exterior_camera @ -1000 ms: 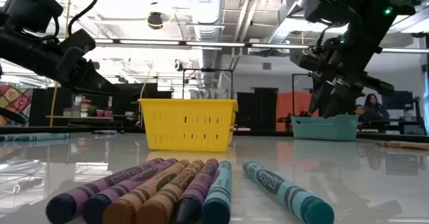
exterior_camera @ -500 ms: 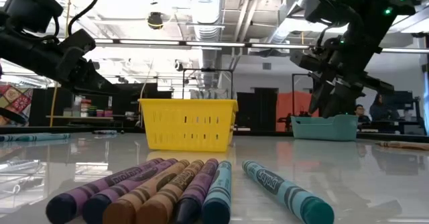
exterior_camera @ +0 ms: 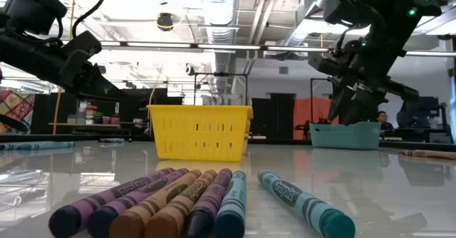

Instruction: Sort crayons

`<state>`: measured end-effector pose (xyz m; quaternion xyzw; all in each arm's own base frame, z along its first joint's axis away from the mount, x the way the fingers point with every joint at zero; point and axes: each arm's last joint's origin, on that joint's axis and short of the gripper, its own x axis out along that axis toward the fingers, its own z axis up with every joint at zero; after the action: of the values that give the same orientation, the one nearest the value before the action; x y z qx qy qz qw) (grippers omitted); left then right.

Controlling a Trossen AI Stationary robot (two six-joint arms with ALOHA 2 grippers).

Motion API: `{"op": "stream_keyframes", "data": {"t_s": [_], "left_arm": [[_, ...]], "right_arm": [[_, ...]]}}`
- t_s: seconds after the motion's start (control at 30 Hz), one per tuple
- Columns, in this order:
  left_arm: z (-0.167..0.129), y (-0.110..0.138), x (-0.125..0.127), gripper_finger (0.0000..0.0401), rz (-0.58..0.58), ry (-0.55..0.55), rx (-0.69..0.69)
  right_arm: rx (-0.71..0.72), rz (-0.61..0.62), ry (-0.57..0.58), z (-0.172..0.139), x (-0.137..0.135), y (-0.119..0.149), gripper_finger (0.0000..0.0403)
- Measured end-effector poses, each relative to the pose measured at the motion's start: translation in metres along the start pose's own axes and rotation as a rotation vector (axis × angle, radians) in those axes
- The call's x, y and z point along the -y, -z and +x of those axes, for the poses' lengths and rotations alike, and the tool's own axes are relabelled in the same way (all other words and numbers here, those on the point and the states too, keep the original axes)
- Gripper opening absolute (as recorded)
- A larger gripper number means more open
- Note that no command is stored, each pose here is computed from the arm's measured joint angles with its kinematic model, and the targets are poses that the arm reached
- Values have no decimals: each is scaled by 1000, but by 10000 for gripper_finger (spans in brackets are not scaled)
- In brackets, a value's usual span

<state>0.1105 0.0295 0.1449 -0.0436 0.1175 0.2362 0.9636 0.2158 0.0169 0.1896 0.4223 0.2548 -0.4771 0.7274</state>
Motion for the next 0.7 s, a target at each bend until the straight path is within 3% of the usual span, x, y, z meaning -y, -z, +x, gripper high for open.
{"op": "stream_keyframes", "data": {"t_s": [0.3, 0.5, 0.7], "left_arm": [[0, 0, 0, 167, 0, 0, 0], [0, 0, 0, 167, 0, 0, 0], [0, 0, 0, 167, 0, 0, 0]], "right_arm": [[-4, 0, -1, 0, 0, 0, 129], [-126, 1, -8, 0, 0, 4, 129], [-141, 2, -8, 0, 0, 4, 129]]}}
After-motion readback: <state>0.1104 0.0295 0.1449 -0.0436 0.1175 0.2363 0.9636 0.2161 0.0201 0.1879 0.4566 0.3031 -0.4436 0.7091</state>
